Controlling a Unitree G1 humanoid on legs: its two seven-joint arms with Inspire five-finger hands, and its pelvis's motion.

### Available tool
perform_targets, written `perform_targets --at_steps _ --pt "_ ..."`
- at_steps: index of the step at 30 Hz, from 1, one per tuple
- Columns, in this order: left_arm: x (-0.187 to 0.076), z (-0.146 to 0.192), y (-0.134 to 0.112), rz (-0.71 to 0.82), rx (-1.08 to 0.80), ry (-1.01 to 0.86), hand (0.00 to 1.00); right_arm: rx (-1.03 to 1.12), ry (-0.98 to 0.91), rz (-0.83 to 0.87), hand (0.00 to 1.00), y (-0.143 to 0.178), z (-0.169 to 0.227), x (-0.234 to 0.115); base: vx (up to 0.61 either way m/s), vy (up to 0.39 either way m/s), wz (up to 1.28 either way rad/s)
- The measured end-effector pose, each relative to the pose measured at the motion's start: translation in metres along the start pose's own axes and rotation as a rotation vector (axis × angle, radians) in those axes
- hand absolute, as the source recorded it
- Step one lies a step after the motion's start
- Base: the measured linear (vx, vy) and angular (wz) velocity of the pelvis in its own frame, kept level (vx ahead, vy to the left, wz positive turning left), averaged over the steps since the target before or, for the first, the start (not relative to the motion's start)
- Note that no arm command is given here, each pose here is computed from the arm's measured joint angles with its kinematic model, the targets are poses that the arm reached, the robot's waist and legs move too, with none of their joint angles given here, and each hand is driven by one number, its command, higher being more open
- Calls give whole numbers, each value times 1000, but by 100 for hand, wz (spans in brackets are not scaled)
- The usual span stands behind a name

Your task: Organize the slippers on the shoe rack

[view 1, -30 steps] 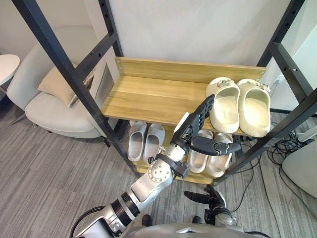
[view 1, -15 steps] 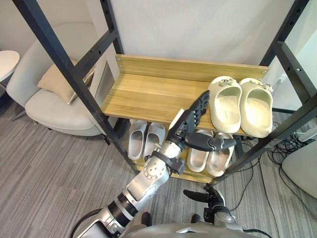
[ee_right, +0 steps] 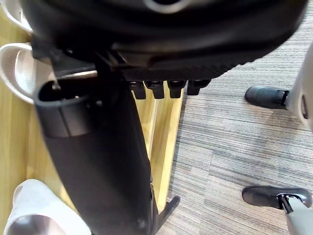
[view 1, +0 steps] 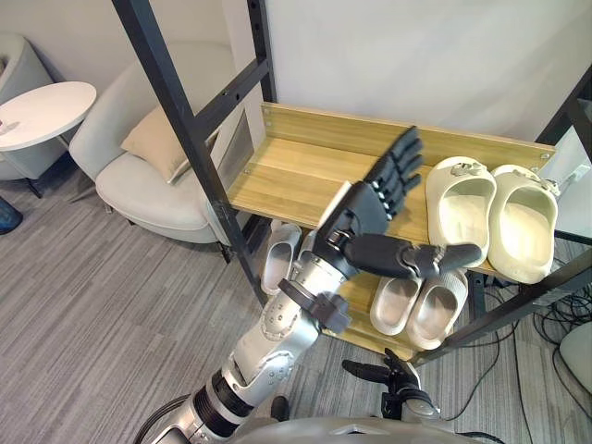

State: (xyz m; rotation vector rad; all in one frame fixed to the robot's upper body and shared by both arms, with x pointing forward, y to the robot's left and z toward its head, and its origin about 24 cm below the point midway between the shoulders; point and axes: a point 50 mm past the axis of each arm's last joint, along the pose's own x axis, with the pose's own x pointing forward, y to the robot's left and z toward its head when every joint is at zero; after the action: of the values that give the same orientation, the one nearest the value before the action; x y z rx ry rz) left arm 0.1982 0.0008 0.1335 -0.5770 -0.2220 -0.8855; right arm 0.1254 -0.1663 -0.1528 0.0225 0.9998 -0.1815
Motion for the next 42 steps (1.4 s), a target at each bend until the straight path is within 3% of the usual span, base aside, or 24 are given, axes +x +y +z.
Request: perform_targets --at_steps 7,13,17,23,28,34,42 --pt "-14 -40 -34 -191 -107 193 100 -15 18 33 100 6 -6 -1 -13 -4 -4" --pt "-37 -77 -21 -148 -96 377 100 -31 25 39 100 7 -8 -2 -33 3 -10" --pt "-83 -111 2 -31 -36 594 100 -54 21 52 100 8 -8 -2 -47 -13 -8" --pt "-118 -125 18 85 -24 703 100 -54 21 54 100 8 -8 -2 5 -1 0" --pt "-150 -130 52 257 81 799 100 -39 17 54 100 8 -7 -2 37 -3 -1" --pt "-205 -128 102 642 193 919 100 2 -3 41 100 7 -2 -1 16 13 -13" --pt "-258 -130 123 926 299 1080 100 38 -4 19 100 3 -2 -1 -7 28 -9"
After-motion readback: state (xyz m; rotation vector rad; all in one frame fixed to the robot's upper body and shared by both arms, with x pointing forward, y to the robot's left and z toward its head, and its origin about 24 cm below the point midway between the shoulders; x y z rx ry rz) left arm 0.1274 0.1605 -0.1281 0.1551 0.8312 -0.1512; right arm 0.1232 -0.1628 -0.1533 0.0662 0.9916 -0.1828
